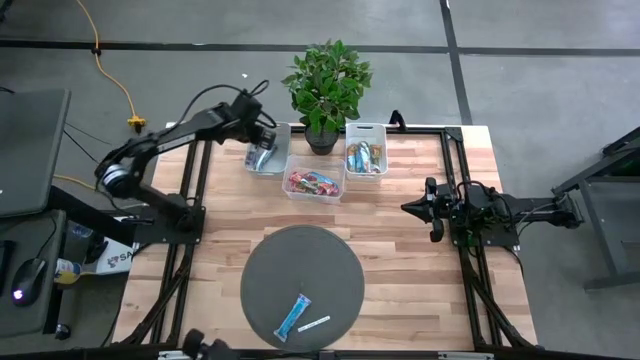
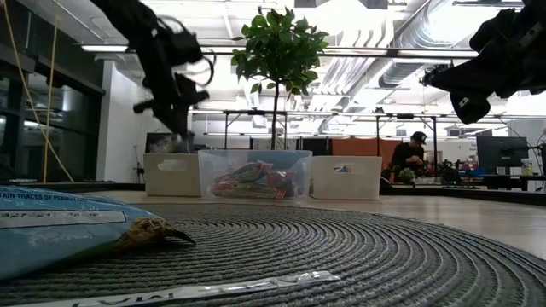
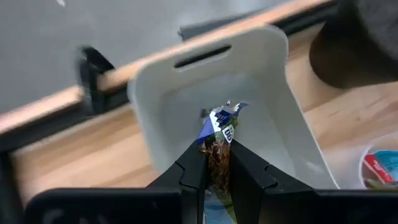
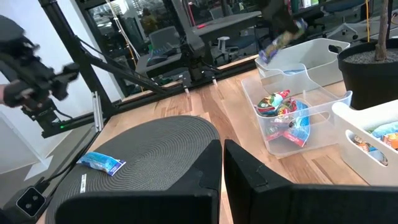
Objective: Pick and place Granola Bars by type
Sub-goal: Put the top blue granola bar into the gray bin, then put the blue granola bar into the gray bin
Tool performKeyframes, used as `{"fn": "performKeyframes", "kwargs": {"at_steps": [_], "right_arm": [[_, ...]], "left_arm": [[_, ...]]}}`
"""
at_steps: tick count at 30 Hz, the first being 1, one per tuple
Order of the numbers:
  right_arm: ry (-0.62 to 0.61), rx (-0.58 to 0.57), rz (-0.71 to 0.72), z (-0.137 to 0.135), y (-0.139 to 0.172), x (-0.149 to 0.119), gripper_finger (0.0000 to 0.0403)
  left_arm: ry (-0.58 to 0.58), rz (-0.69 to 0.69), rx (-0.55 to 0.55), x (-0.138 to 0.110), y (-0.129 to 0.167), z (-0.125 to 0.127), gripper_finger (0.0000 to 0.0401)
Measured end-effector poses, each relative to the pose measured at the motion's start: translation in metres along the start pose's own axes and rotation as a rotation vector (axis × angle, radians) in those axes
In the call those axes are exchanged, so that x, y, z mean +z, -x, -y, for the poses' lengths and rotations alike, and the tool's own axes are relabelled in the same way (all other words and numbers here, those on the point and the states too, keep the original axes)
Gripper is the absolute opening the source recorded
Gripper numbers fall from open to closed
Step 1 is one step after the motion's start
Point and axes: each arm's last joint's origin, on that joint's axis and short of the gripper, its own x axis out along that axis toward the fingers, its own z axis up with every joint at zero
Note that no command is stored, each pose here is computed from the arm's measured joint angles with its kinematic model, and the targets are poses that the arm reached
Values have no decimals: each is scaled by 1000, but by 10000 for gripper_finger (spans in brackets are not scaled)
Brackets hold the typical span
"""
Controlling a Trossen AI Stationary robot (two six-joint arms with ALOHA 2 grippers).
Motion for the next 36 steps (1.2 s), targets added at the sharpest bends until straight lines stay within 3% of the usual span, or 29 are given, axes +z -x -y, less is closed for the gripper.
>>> {"fn": "performKeyframes", "kwargs": {"at_steps": [11, 20, 36], "right_arm": [[0, 0, 0, 0, 0, 0, 0], [0, 0, 0, 0, 0, 0, 0], [0, 0, 0, 0, 0, 0, 0]], "left_arm": [[1, -110, -126, 0, -53, 6, 48], [3, -132, -175, -1, -62, 9, 52], [6, -158, -269, -2, -60, 12, 185]]}}
